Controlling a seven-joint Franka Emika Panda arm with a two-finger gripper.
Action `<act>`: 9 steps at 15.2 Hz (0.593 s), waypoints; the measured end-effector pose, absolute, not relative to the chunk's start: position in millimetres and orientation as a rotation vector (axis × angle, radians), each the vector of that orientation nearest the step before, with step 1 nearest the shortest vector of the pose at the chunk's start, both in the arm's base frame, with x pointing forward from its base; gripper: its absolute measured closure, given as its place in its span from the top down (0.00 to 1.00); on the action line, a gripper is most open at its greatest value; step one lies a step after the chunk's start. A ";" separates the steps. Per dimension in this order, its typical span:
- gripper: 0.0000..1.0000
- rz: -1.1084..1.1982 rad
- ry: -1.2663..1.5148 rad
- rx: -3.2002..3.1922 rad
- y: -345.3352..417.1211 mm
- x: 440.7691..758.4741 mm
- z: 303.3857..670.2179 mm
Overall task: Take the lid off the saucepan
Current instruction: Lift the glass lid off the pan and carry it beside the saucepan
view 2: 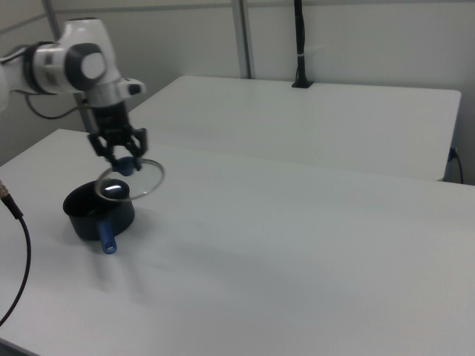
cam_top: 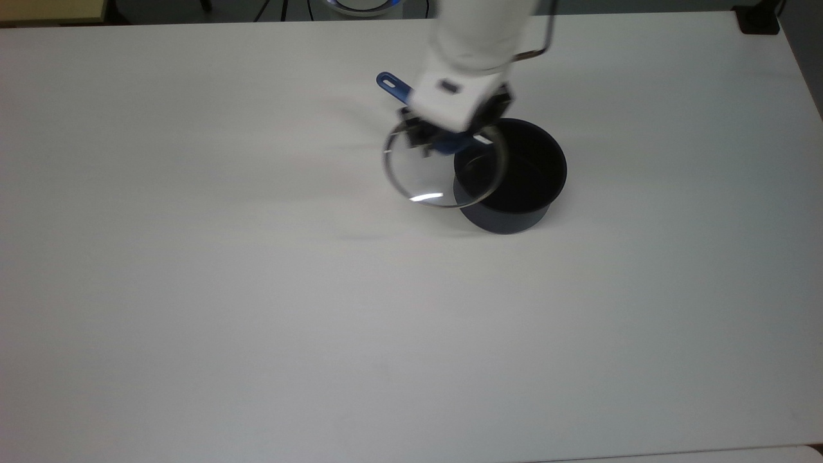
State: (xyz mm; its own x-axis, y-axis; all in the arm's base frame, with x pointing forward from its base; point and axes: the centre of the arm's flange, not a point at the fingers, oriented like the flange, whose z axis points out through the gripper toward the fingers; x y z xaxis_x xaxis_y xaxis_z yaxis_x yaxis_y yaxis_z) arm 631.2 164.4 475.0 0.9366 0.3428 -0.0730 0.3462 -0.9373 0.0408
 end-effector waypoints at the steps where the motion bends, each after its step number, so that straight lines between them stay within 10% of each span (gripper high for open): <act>1: 0.61 -0.108 0.519 3.044 143.6 636.1 473.1; 9: 0.61 -0.113 0.367 3.053 42.0 666.2 419.0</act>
